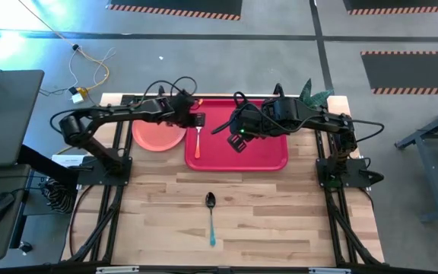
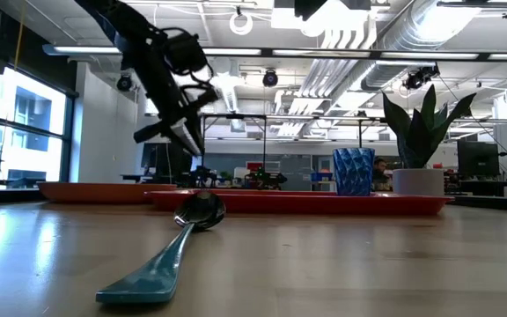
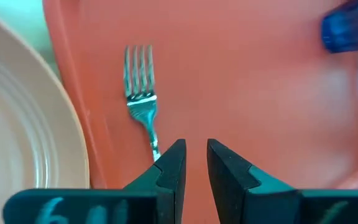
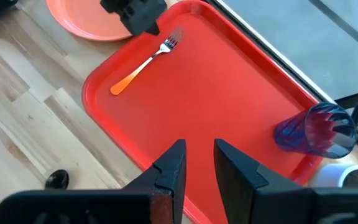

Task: Pick and place plate/cup/fork/spoon on tray
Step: Put the spoon on the serving tray to the right of the fork

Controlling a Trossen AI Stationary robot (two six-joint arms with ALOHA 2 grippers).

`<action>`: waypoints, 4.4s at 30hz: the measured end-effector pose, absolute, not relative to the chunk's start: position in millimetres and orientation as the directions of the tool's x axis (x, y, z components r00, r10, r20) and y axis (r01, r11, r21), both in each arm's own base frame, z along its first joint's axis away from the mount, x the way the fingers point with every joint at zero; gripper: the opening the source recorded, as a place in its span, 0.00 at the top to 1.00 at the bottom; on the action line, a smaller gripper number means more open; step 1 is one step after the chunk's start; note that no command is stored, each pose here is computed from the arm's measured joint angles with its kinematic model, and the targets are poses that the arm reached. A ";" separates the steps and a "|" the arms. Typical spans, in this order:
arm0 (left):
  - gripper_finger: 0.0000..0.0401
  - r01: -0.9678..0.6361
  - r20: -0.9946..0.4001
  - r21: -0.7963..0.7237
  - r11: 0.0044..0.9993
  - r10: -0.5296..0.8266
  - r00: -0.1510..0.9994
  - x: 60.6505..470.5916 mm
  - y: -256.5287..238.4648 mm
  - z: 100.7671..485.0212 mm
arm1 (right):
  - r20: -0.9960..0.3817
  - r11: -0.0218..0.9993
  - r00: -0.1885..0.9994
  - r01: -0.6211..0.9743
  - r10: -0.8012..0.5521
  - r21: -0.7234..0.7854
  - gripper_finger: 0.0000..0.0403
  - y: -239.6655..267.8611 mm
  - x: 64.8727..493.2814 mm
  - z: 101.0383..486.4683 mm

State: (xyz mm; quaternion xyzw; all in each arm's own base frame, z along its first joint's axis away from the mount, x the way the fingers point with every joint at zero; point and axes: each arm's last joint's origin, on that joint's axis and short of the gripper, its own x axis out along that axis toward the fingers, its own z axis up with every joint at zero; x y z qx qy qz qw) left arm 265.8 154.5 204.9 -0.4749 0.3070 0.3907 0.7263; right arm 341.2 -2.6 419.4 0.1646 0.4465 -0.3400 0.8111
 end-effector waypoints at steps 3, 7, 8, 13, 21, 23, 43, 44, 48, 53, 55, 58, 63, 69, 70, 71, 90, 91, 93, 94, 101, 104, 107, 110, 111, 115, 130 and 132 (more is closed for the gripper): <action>0.86 -0.835 -0.786 -0.464 0.296 0.297 0.542 261.2 151.8 219.4 | -0.847 0.713 0.374 0.701 -0.378 -0.009 0.82 -1.9 341.3 419.1; 0.86 -0.788 -0.741 -0.483 0.382 0.301 0.601 253.9 143.6 240.4 | -0.874 0.708 0.384 0.703 -0.297 0.068 0.82 1.4 341.6 418.3; 0.86 -0.773 -0.729 -0.488 0.405 0.299 0.616 251.6 140.8 246.0 | -0.879 0.706 0.386 0.704 -0.281 0.084 0.82 3.1 341.6 418.2; 0.86 -0.670 -0.650 -0.525 0.525 0.261 0.714 238.2 125.9 275.2 | -0.883 0.686 0.394 0.717 -0.254 0.123 0.82 11.8 341.5 418.1; 0.86 -0.464 -0.500 -0.596 0.656 0.149 0.853 212.5 96.0 317.1 | -0.883 0.654 0.403 0.739 -0.241 0.159 0.82 22.9 341.0 418.1; 0.86 -0.423 -0.476 -0.596 0.682 0.125 0.871 205.7 88.8 324.2 | -0.882 0.659 0.406 0.735 -0.238 0.160 0.82 25.1 340.9 418.1; 0.86 -0.198 -0.237 -0.552 0.810 0.075 0.969 142.9 44.3 371.5 | -0.842 0.786 0.485 0.605 -0.236 0.128 0.82 22.2 355.5 417.7; 0.86 -0.194 -0.230 -0.551 0.812 0.076 0.970 140.9 43.6 372.5 | -0.838 0.790 0.492 0.599 -0.237 0.129 0.82 21.8 357.6 417.2; 0.86 -0.189 -0.209 -0.547 0.815 0.086 0.974 135.4 41.8 375.3 | -0.830 0.798 0.504 0.589 -0.238 0.129 0.82 20.2 363.2 414.9; 0.86 -0.189 -0.205 -0.546 0.816 0.089 0.975 133.7 41.4 375.9 | -0.828 0.770 0.509 0.618 -0.235 0.161 0.82 20.8 365.7 413.5; 0.86 -0.190 -0.206 -0.537 0.822 0.090 0.974 133.9 41.5 375.7 | -0.831 0.743 0.507 0.642 -0.229 0.188 0.82 21.0 366.8 412.4; 0.86 -0.189 -0.209 -0.517 0.835 0.091 0.974 134.9 41.9 375.3 | -0.844 0.728 0.504 0.647 -0.183 0.228 0.82 22.0 369.2 409.6; 0.86 -0.190 -0.214 -0.511 0.838 0.090 0.973 134.8 41.9 374.9 | -0.864 0.724 0.488 0.640 -0.126 0.257 0.82 30.1 377.9 399.6; 0.86 -0.203 -0.240 -0.513 0.834 0.088 0.967 134.4 41.8 372.4 | -0.895 0.654 0.441 0.698 -0.072 0.291 0.75 48.8 389.5 381.1; 0.86 -0.204 -0.242 -0.513 0.834 0.088 0.966 134.4 41.8 372.1 | -0.899 0.640 0.434 0.709 -0.064 0.296 0.73 51.5 391.2 378.3; 0.86 -0.204 -0.244 -0.509 0.836 0.087 0.966 134.4 41.7 371.9 | -0.902 0.626 0.428 0.719 -0.055 0.303 0.70 54.4 392.3 376.2; 0.86 -0.284 -0.387 -0.530 0.799 0.070 0.919 128.5 39.5 357.9 | -0.935 0.479 0.353 0.814 0.044 0.329 0.59 138.5 426.4 307.7; 0.86 -0.287 -0.397 -0.525 0.801 0.068 0.915 128.1 39.3 356.9 | -0.934 0.476 0.353 0.815 0.046 0.331 0.59 142.1 428.7 303.3; 0.86 -0.301 -0.418 -0.523 0.797 0.068 0.906 127.2 39.1 354.8 | -0.933 0.468 0.355 0.817 0.051 0.337 0.59 150.0 433.4 294.0; 0.86 -0.307 -0.425 -0.522 0.795 0.069 0.902 126.9 39.1 354.1 | -0.932 0.464 0.358 0.818 0.054 0.341 0.59 153.8 435.3 290.0; 0.86 -0.326 -0.449 -0.521 0.789 0.071 0.891 125.9 38.9 351.8 | -0.929 0.464 0.365 0.813 0.064 0.352 0.59 174.1 450.6 257.3; 0.86 -0.333 -0.449 -0.537 0.775 0.071 0.891 125.9 38.9 351.8 | -0.933 0.468 0.354 0.814 0.067 0.343 0.59 179.2 457.4 240.4; 0.86 -0.333 -0.449 -0.538 0.774 0.071 0.891 125.9 38.9 351.8 | -0.943 0.466 0.324 0.825 0.074 0.320 0.59 181.0 461.8 224.8; 0.86 -0.334 -0.449 -0.539 0.774 0.072 0.891 125.9 38.9 351.8 | -0.946 0.464 0.315 0.830 0.069 0.310 0.59 181.6 464.4 216.7; 0.86 -0.334 -0.449 -0.539 0.773 0.072 0.890 125.9 38.9 351.8 | -0.948 0.459 0.312 0.833 0.068 0.308 0.59 181.8 465.3 214.0; 0.86 -0.337 -0.449 -0.537 0.773 0.076 0.890 125.9 39.0 351.8 | -0.947 0.444 0.321 0.844 0.032 0.301 0.59 181.6 467.0 209.5; 0.86 -0.433 -0.534 -0.496 0.753 0.129 0.836 121.5 39.5 344.0 | -0.960 0.371 0.278 0.895 -0.032 0.247 0.59 183.4 474.9 172.3; 0.86 -0.436 -0.539 -0.496 0.751 0.127 0.833 121.1 39.4 343.5 | -0.964 0.361 0.266 0.902 -0.029 0.238 0.59 185.0 475.7 165.0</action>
